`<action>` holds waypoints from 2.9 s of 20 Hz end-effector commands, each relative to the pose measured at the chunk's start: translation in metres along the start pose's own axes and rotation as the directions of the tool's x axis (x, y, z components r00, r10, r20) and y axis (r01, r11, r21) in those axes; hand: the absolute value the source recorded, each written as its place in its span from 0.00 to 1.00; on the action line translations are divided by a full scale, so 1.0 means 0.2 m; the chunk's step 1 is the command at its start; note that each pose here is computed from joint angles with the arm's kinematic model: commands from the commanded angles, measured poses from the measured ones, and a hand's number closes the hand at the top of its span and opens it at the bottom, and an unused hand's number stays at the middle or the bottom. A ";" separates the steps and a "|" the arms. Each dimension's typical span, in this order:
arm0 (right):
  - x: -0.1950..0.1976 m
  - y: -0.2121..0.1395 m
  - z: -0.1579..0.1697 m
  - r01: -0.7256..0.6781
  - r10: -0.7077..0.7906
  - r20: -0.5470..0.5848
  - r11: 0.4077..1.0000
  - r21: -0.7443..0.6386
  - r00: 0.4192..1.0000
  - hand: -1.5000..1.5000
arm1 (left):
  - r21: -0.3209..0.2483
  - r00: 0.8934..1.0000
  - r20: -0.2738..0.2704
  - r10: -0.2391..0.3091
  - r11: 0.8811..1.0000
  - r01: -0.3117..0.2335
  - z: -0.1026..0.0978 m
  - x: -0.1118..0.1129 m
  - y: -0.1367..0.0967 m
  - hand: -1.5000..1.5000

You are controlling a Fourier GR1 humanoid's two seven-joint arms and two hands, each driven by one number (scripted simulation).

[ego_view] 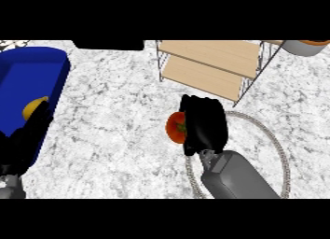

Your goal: Pick the tomato from the placemat and place it in the tiered shelf

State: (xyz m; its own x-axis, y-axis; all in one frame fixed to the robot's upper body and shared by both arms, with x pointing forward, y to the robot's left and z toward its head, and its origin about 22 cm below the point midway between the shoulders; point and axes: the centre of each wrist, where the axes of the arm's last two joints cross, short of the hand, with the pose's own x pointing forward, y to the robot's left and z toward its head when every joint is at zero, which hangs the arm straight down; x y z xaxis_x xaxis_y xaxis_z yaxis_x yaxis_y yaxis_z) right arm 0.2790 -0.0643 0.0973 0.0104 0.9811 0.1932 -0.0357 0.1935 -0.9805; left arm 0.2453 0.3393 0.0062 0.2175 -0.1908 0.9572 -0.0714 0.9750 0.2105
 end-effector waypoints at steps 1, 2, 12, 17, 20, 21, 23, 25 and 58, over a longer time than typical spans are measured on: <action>0.25 -0.20 0.07 0.059 -0.060 -0.031 0.998 -0.029 0.998 1.00 | 0.010 1.000 -0.010 0.016 1.000 -0.016 0.01 -0.01 -0.02 0.50; 0.27 -0.28 0.07 0.086 -0.087 -0.034 0.996 -0.031 0.996 1.00 | 0.031 1.000 -0.005 0.006 0.999 -0.006 0.05 -0.05 -0.02 0.50; 0.34 -0.65 0.22 0.464 -0.471 -0.007 0.873 -0.150 0.882 1.00 | 0.023 1.000 -0.012 0.012 1.000 -0.011 0.08 -0.07 0.00 0.50; 0.35 -0.84 0.28 0.462 -0.469 0.035 0.852 -0.244 0.883 1.00 | 0.037 1.000 -0.024 -0.001 0.999 0.002 0.05 -0.01 0.07 0.50; 0.38 -0.98 0.32 0.505 -0.512 0.052 0.818 -0.274 0.857 1.00 | 0.044 0.999 -0.035 0.004 0.999 -0.002 0.06 -0.02 0.01 0.50; 0.42 -1.04 0.31 0.491 -0.496 0.067 0.815 -0.308 0.865 1.00 | 0.045 1.000 -0.018 0.010 0.999 -0.009 0.07 -0.05 0.04 0.50; 0.42 -1.07 0.27 0.456 -0.473 0.045 0.815 -0.356 0.880 1.00 | 0.030 0.999 -0.041 0.017 0.999 -0.016 0.10 -0.08 0.01 0.50; 0.47 -1.15 0.30 0.441 -0.459 0.054 0.804 -0.398 0.887 1.00 | 0.036 1.000 -0.027 -0.005 0.999 0.006 0.03 0.01 0.04 0.50; 0.11 -1.19 -0.54 0.214 -0.334 -0.228 0.878 -0.429 0.915 1.00 | 0.021 0.999 -0.030 0.013 1.000 -0.012 0.07 -0.01 0.07 0.50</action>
State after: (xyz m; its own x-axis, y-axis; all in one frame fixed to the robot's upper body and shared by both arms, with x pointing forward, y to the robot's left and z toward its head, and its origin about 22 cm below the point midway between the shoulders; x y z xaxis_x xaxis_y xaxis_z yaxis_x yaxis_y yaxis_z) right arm 0.3807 -0.0829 0.3424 0.2038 0.8660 0.4566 0.3998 0.3521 -0.8463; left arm 0.2355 0.3498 0.0054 0.2297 -0.1862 0.9553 -0.1029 0.9714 0.2141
